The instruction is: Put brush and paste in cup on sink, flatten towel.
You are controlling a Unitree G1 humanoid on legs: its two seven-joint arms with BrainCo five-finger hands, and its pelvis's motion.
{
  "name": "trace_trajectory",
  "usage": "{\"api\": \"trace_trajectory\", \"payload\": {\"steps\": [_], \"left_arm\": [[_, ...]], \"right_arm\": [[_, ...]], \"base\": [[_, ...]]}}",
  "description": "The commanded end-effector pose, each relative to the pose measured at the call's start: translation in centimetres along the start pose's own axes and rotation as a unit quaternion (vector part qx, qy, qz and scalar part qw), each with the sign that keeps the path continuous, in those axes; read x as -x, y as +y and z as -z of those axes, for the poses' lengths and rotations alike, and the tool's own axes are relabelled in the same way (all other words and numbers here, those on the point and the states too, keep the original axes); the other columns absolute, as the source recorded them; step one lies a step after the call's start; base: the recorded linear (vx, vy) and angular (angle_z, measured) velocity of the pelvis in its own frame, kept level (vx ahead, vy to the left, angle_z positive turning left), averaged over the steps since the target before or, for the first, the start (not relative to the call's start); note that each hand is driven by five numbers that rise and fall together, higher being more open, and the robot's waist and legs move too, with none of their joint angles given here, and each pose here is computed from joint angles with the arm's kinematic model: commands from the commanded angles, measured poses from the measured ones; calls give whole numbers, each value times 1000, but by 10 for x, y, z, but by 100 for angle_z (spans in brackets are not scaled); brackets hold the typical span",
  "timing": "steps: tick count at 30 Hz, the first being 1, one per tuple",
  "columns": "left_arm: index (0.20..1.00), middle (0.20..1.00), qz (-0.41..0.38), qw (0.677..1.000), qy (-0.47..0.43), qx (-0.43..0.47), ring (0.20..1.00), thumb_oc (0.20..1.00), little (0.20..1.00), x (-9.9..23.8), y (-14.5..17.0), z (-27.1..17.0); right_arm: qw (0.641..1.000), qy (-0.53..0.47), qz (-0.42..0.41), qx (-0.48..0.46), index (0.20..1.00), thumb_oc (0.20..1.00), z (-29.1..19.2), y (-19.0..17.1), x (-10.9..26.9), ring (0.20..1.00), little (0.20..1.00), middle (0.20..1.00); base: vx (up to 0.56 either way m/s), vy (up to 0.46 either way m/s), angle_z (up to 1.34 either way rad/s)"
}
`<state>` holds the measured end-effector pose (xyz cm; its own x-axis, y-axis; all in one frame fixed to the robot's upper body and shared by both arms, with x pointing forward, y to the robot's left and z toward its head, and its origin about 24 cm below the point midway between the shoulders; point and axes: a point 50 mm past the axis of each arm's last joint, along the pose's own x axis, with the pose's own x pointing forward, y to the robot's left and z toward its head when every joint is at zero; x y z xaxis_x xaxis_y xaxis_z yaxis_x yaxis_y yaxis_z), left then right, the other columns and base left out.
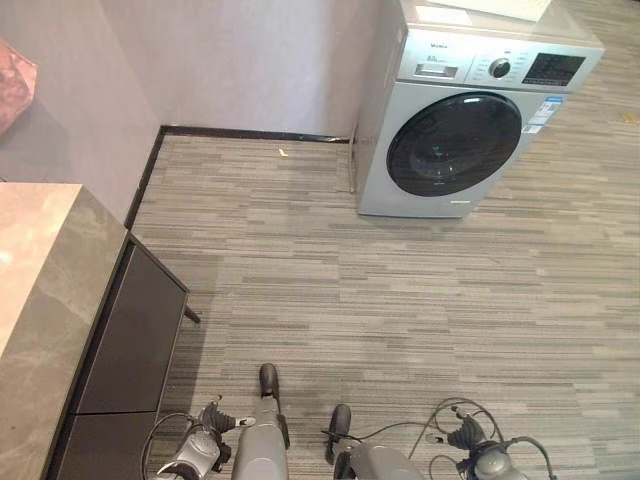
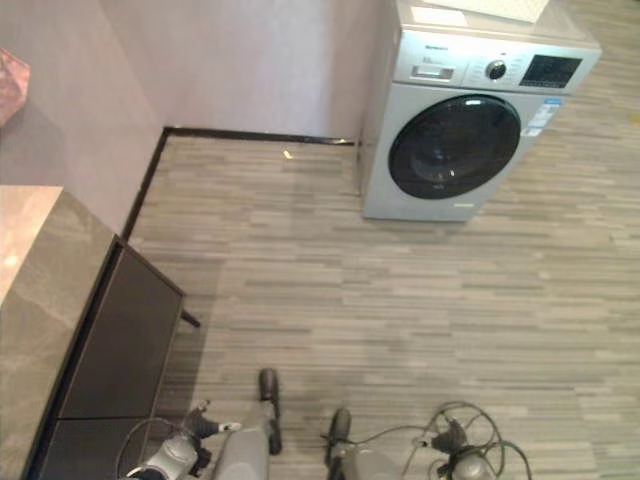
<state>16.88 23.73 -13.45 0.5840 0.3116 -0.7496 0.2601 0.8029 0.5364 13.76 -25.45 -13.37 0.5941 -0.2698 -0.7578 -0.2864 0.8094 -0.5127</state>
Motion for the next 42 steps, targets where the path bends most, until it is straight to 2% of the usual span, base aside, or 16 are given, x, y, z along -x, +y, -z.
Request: {"api": "trace_trajectory", "payload": {"steps": [1, 4, 8, 11, 13, 24, 26, 33, 42], "left_arm": [[1000, 1000, -8, 1000, 15, -16, 1000, 1000, 1000, 5, 6, 23], [1000, 1000, 2, 999, 2, -34, 1000, 1000, 1000, 5, 3, 19], [1000, 1000, -16, 998, -41, -43, 1000, 1000, 1000, 1, 16, -2], [1000, 1000, -28, 999, -31, -34, 1000, 1000, 1000, -1, 23, 1], [1000, 1000, -33, 999, -21, -24, 1000, 1000, 1000, -1, 24, 5], [1000, 1000, 8, 995, 9, -98, 1000, 1000, 1000, 6, 3, 27], [1000, 1000, 12, 995, 8, -96, 1000, 1000, 1000, 6, 2, 27], [1000, 1000, -5, 996, -6, -89, 1000, 1000, 1000, 3, 8, 16], [1000, 1000, 6, 992, -26, -124, 1000, 1000, 1000, 4, 1, 10]], "right_arm": [[1000, -16, 7, -5, 1000, 1000, -1, -4, 3, 1000, 1000, 1000], [1000, -5, 6, -18, 1000, 1000, 2, -1, 3, 1000, 1000, 1000], [997, -68, 4, -29, 1000, 1000, -29, -5, 1, 1000, 1000, 1000], [996, -83, -2, -23, 1000, 1000, -33, -2, 2, 1000, 1000, 1000], [995, -91, 2, -28, 1000, 1000, -34, -4, 4, 1000, 1000, 1000], [996, -91, 12, 3, 1000, 1000, -26, -13, 7, 1000, 1000, 1000], [994, -102, 25, 24, 1000, 1000, -29, -23, 7, 1000, 1000, 1000], [993, -100, 59, 7, 1000, 1000, -25, -41, 9, 1000, 1000, 1000], [993, -103, 50, 19, 1000, 1000, -14, -32, 19, 1000, 1000, 1000]], "base": [[704, 392, -42], [529, 402, -25], [512, 420, -10], [564, 154, 28], [526, -49, 60], [447, -159, 83], [331, -342, 5], [237, -249, 1], [274, 46, 28]]}}
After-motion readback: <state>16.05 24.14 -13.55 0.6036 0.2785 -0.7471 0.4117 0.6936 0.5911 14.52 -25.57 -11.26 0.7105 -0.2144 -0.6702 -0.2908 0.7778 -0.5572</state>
